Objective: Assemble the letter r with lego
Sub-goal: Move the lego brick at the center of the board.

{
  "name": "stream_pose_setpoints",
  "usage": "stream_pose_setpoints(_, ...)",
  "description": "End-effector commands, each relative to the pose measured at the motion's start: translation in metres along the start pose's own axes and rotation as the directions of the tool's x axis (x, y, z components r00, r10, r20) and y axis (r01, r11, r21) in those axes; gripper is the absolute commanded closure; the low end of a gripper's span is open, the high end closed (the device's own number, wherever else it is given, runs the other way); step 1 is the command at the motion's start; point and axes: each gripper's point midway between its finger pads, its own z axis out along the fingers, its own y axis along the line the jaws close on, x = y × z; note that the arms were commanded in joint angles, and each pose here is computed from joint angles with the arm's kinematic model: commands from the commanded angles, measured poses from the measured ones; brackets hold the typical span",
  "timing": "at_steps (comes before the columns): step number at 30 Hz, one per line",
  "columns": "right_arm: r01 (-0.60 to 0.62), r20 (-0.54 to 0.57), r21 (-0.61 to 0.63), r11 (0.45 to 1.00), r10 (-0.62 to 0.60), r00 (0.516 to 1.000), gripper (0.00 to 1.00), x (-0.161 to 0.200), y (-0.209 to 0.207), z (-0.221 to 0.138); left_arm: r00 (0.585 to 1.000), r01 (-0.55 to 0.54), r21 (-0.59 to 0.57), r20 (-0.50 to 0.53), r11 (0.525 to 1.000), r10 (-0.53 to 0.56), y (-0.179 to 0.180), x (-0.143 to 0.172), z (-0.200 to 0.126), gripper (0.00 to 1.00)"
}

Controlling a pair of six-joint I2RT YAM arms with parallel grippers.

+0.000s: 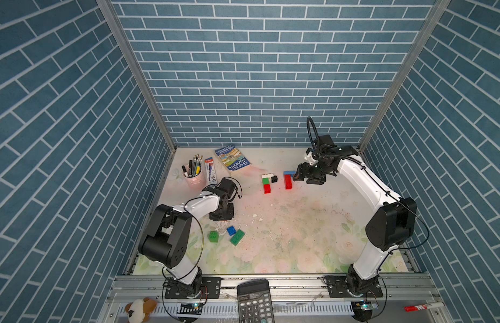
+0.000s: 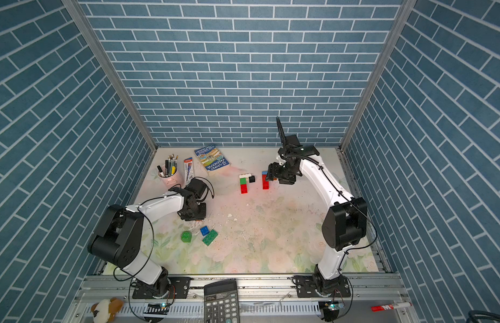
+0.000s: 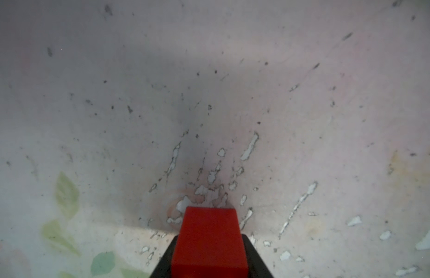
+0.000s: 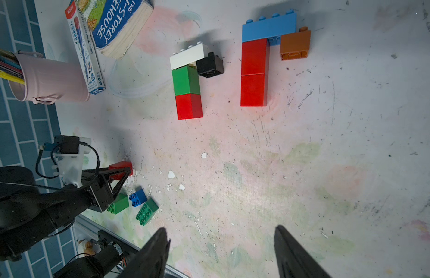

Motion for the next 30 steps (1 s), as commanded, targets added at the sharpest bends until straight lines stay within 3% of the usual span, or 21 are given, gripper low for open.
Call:
stream_pose_setpoints(1,-0.016,-0.021,0.007,1.000,0.017,1.000,0.30,0.002,-0.001,0.000,1.000,-0.005,0.014,0.003,1.000,0.005,-0.004,-0.009,-0.001,0.63)
stream_pose_setpoints(8,-0.017,-0.013,0.028,0.999,0.017,1.000,0.30,0.002,-0.004,-0.003,1.000,0.000,0.036,-0.005,0.999,0.000,-0.013,-0.018,0.001,0.67)
stream_pose_setpoints(30,-0.001,-0.045,0.036,0.999,0.002,0.999,0.28,0.043,-0.016,-0.012,0.999,-0.007,0.083,0.032,0.997,0.005,-0.082,-0.053,0.003,0.66)
